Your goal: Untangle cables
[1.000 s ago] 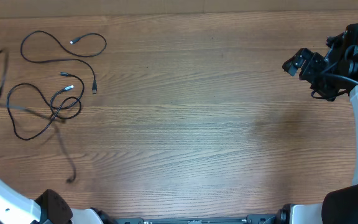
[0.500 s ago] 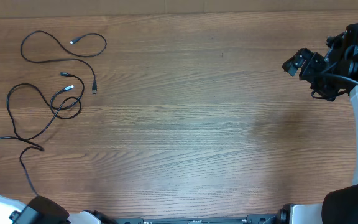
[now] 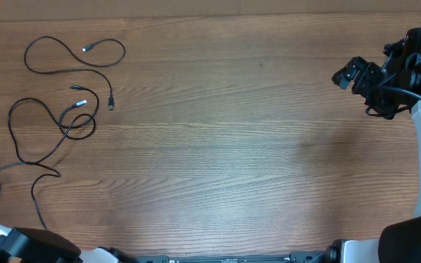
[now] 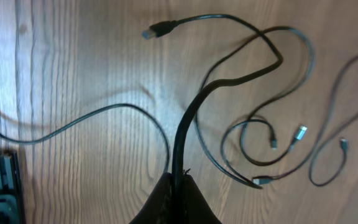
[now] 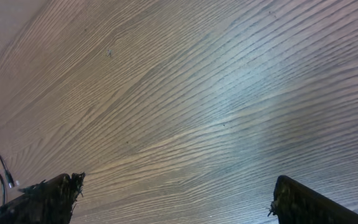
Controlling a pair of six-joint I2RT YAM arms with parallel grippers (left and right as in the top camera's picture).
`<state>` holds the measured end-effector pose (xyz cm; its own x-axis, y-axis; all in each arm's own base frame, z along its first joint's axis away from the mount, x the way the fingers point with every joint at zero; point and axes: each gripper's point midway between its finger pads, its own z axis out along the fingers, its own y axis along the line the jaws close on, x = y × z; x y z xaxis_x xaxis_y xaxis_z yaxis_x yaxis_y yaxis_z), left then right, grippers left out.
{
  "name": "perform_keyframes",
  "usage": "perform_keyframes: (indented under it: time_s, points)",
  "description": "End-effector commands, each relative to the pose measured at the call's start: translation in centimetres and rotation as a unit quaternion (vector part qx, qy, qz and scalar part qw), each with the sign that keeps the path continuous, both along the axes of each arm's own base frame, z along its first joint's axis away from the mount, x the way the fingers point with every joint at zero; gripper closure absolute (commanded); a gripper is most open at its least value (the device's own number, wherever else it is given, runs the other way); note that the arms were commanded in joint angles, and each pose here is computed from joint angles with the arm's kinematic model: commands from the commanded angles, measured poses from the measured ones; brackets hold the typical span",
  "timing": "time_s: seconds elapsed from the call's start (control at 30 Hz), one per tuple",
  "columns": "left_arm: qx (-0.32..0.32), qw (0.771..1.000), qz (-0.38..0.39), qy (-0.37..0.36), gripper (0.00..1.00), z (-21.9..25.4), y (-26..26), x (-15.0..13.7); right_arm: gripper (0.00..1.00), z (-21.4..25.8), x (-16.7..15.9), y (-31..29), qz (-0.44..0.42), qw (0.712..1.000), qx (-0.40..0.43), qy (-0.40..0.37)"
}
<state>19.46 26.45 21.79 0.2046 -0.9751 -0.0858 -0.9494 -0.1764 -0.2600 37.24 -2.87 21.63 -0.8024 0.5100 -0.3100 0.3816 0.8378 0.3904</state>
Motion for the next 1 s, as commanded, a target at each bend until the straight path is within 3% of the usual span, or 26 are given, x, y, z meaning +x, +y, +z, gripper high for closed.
perform_keyframes:
  time_s: [0.0, 0.33, 0.47, 0.57, 0.7, 0.83, 0.97]
  points:
    - [-0.023, 0.999, 0.031, 0.016, 0.96, -2.0, -0.4, -1.2, 0.0, -0.1, 0.0, -0.2, -0.003, 1.0, -0.003, 0.001]
    - [-0.092, 0.993, 0.025, 0.075, 0.95, -8.0, -3.4, -3.4, 0.0, 0.0, 0.4, -0.3, -0.004, 1.0, -0.003, -0.006]
    - [-0.082, 0.99, 0.028, 0.107, 0.95, -9.8, -3.3, -4.6, 0.0, 0.1, 0.4, -0.3, -0.004, 1.0, -0.003, -0.006]
    - [-0.072, 0.991, 0.012, 0.11, 0.86, -10.9, -3.1, -4.4, 0.0, 0.1, 0.4, -0.3, -0.004, 1.0, -0.003, -0.007]
    - [-0.069, 0.992, 0.0, 0.11, 0.83, -11.5, -3.4, -3.9, 0.0, 0.1, 0.4, -0.1, -0.003, 1.0, 0.0, -0.007]
    - [-0.063, 0.992, -0.011, 0.107, 0.67, -11.6, -3.5, -3.3, 0.0, 0.1, 0.4, -0.1, -0.003, 1.0, 0.0, -0.007]
    - [-0.055, 0.993, -0.034, 0.102, 0.28, -11.6, -3.6, -2.5, 0.0, 0.1, 0.4, -0.1, -0.003, 1.0, 0.0, -0.007]
